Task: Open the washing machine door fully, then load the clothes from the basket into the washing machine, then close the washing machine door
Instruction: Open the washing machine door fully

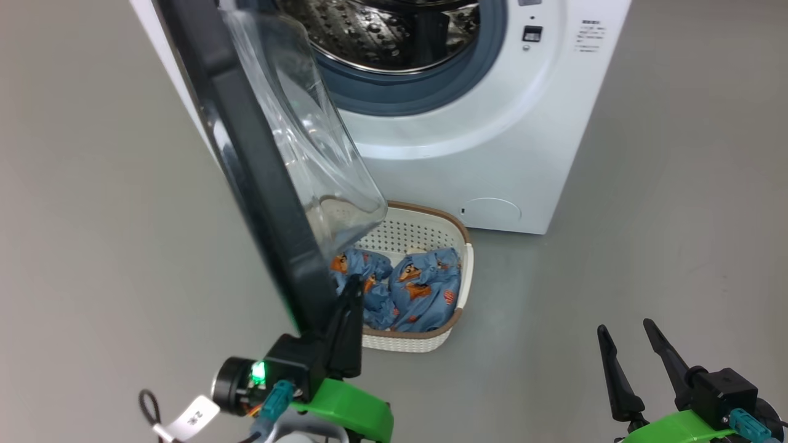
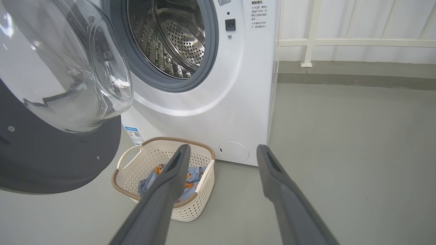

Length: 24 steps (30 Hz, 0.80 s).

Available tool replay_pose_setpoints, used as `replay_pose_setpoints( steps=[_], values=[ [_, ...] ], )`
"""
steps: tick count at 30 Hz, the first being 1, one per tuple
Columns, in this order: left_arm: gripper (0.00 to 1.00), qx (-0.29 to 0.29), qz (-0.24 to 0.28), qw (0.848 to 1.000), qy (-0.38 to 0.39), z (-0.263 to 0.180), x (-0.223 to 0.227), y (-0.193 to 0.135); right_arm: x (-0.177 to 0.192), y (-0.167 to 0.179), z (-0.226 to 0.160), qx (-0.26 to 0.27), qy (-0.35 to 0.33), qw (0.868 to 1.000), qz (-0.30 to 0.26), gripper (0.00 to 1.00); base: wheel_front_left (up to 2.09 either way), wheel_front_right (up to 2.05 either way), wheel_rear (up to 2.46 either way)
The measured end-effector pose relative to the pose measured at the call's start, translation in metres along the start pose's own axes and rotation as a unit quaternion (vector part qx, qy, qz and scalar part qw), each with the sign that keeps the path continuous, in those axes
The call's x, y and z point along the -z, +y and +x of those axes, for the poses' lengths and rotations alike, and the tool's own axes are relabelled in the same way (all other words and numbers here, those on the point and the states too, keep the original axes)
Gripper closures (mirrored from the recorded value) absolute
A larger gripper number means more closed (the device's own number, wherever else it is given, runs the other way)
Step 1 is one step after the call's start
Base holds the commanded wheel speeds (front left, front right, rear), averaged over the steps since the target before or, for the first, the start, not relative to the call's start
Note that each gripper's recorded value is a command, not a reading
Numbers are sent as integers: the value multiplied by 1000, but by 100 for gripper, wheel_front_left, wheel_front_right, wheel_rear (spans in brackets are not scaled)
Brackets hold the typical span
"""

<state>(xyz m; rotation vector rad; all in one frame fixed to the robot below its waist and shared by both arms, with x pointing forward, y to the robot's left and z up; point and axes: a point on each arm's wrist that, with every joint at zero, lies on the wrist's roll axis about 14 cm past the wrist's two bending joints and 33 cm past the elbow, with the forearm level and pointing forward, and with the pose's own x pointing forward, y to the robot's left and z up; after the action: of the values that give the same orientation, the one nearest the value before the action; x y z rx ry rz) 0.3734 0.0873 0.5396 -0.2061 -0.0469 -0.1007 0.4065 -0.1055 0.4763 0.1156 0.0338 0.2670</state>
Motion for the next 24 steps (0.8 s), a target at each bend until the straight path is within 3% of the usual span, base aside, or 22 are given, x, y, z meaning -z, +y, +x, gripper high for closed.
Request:
replay_pose_setpoints(
  steps=[13,24],
  values=[
    [100,-115,17,993,-24,-30,-14,62,-7,23,16,-36,-7,999,-8,0,0,0,0],
    [100,-231,49,971,-39,-52,-28,138,-12,33,26,-52,-12,998,-11,0,0,0,0]
  ],
)
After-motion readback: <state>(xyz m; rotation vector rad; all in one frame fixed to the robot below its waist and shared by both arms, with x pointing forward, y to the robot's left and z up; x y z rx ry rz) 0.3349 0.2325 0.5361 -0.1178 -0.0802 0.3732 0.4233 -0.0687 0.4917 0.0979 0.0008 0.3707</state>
